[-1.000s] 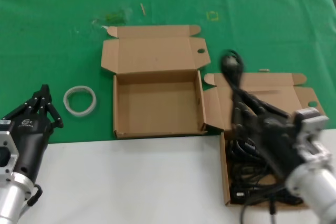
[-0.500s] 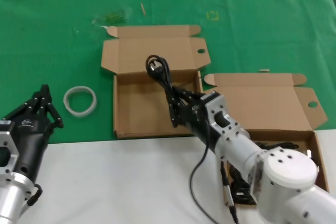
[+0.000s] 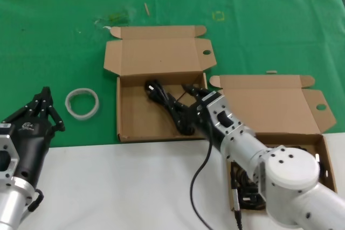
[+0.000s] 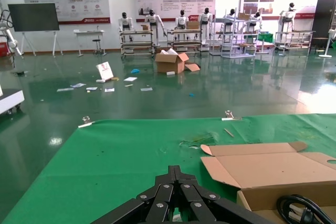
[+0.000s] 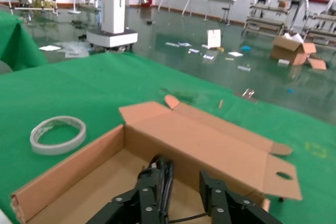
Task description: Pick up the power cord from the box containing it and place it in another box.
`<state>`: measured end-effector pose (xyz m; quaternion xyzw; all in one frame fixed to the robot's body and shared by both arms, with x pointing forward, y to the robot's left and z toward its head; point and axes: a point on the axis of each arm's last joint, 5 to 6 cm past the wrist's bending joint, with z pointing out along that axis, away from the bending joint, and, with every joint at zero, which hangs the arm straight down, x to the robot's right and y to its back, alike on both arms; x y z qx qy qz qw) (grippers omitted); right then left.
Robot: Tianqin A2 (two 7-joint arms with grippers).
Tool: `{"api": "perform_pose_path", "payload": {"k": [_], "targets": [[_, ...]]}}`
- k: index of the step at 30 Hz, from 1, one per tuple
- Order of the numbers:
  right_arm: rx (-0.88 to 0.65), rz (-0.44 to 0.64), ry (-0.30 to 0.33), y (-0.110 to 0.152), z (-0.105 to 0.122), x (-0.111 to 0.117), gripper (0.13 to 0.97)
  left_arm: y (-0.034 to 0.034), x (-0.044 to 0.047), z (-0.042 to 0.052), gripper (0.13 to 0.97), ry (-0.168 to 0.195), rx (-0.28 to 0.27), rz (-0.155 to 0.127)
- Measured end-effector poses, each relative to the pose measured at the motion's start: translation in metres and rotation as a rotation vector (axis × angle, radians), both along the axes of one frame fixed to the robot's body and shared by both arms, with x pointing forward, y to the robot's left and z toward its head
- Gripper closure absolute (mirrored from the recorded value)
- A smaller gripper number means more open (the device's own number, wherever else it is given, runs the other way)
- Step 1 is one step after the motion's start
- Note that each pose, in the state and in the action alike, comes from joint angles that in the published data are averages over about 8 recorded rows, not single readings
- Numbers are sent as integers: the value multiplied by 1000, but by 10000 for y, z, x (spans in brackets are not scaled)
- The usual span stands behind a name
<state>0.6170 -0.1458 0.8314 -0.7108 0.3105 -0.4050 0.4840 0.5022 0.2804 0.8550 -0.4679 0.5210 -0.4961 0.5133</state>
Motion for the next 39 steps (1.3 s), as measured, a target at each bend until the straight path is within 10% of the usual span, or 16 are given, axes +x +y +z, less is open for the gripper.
{"api": "perform_pose_path", "payload": {"k": [14, 39], "targets": [[316, 58, -192, -690, 768, -513, 640, 0, 0, 0, 956, 0, 0, 0], [321, -59, -193, -850, 663, -640, 224, 0, 0, 0, 756, 0, 0, 0]]}}
